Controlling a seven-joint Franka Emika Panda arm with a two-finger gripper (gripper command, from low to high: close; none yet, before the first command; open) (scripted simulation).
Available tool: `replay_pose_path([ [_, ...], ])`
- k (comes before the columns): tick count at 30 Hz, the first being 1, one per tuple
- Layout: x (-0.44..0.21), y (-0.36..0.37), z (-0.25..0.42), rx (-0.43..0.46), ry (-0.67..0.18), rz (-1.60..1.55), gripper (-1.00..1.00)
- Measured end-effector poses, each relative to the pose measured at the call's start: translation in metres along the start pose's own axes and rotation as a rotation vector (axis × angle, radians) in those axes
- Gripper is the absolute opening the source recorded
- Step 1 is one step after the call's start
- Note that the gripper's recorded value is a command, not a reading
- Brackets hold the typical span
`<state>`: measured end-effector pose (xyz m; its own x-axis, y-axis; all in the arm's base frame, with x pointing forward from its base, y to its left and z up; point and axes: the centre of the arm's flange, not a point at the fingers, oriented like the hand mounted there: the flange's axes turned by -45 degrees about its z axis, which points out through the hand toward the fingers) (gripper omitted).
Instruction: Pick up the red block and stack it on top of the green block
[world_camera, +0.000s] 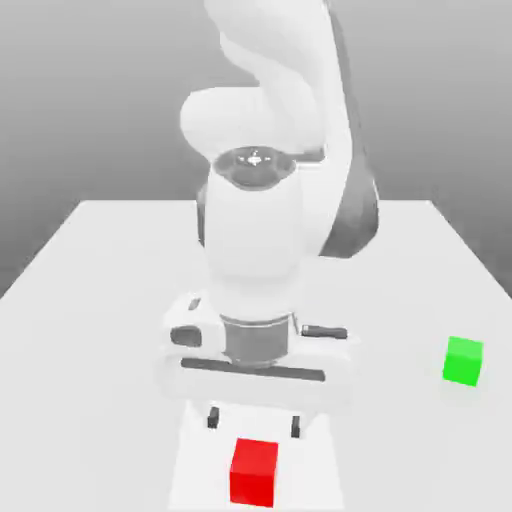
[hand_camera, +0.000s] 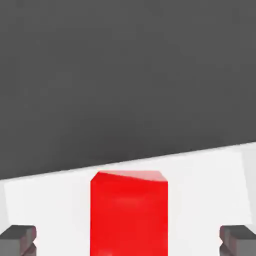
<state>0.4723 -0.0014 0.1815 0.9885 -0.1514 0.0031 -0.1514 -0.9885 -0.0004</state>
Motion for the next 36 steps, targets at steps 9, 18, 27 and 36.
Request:
replay_pose_path([
  [9,-0.002,0.0,0.037,0.0,-0.002,0.0,-1.0],
  [18,-0.022,-0.055,-0.034,0.007,-0.004,-0.184,-1.0],
  [27,-0.151,-0.225,-0.055,0.016,-0.005,-0.872,-1.0],
  [36,-0.27,-0.289,-0.045,0.0,-0.002,-1.361,-1.0],
])
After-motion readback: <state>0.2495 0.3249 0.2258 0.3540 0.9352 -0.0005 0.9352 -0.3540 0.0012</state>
